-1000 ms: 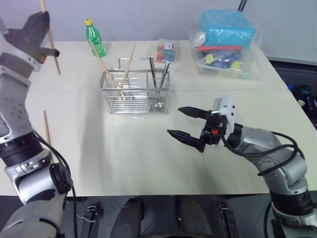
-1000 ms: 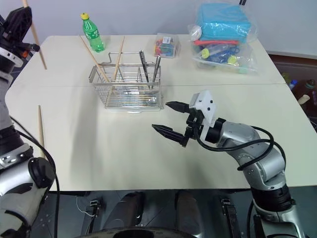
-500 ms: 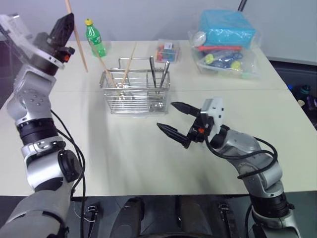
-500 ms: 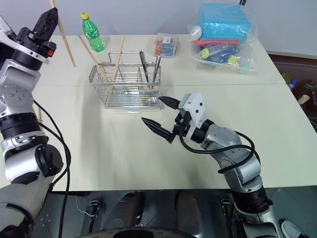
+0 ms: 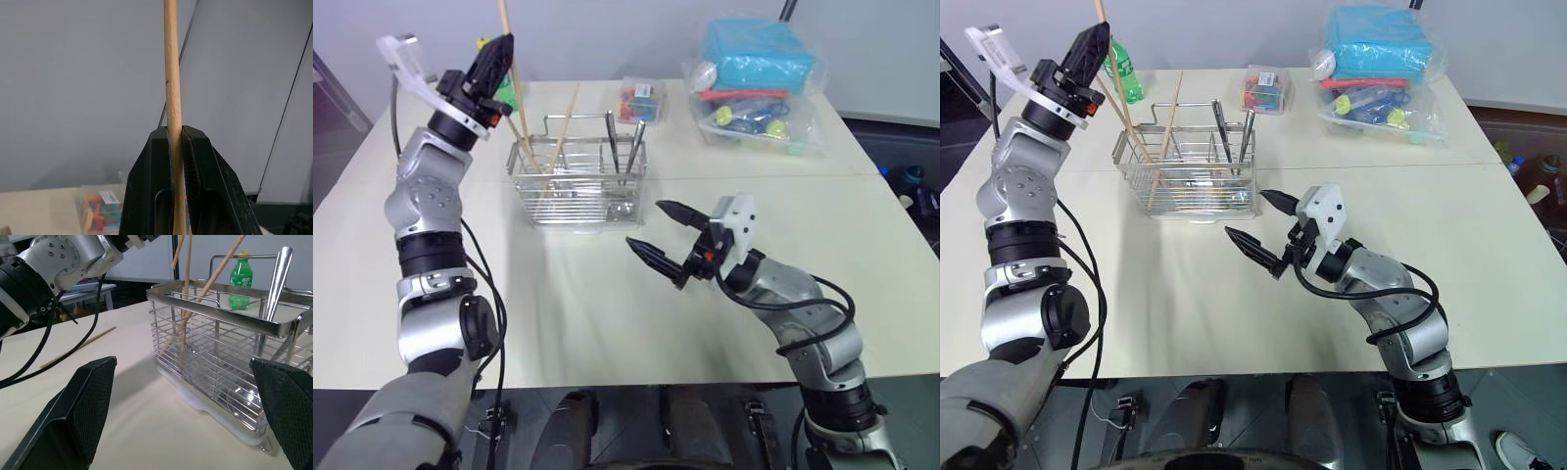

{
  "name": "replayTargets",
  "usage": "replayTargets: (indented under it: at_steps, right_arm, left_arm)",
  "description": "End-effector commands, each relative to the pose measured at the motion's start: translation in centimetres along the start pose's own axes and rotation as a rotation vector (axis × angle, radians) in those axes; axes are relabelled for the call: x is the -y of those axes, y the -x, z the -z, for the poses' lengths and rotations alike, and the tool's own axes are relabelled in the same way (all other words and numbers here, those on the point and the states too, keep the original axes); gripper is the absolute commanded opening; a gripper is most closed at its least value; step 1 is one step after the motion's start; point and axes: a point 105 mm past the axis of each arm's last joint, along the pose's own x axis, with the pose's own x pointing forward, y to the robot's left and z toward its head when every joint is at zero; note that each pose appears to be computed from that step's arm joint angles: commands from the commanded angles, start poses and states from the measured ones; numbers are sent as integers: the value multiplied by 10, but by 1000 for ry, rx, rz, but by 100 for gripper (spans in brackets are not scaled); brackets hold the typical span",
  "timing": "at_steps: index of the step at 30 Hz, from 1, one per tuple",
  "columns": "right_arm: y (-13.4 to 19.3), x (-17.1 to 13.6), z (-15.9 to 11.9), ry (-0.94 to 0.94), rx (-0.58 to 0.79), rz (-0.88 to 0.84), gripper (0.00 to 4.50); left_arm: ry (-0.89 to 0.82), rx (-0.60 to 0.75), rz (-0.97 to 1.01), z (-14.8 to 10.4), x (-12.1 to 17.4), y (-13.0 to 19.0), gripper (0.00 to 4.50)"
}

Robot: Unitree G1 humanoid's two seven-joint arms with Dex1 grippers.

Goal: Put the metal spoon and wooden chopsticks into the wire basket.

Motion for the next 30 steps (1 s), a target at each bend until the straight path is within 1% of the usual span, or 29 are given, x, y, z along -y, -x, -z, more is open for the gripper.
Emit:
replayTargets:
  at_steps: [1,7,11,17,19,20,21,22,23,25,26,27,30]
  right_arm:
    - [2,-6,-17,37,45,-28,450]
    - [1,-6,-20,36,52,-30,450]
    - [1,-6,-21,34,52,-30,450]
    - [2,-6,-21,33,51,-27,450]
    - [2,-6,-21,33,51,-26,450]
    - [2,-6,-22,33,51,-25,450]
    - [2,-6,-22,33,51,-24,450]
    - [2,-6,-22,33,51,-23,450]
    - [2,-5,-22,33,51,-22,450]
    - [2,-5,-22,33,50,-20,450]
    - [2,-4,-22,33,50,-20,450]
    - [3,-4,-22,34,50,-20,450]
    - [3,-4,-22,34,46,-25,450]
  left_arm:
    - [-46,11,-10,-2,0,3,3]
    - [-63,-3,-42,9,-3,8,3]
    - [-65,-12,-42,19,2,9,3]
    - [-68,-26,-35,26,6,10,3]
    - [-72,-32,-33,28,7,10,85]
    - [-66,-32,-30,28,8,10,102]
    - [-62,-31,-27,28,8,10,146]
    - [-61,-31,-26,28,8,10,201]
    - [-61,-33,-24,28,9,10,237]
    - [-57,-34,-15,26,10,11,346]
    - [-55,-34,-9,25,11,11,408]
    - [-54,-32,-5,23,12,11,443]
    - [-50,7,17,7,19,6,443]
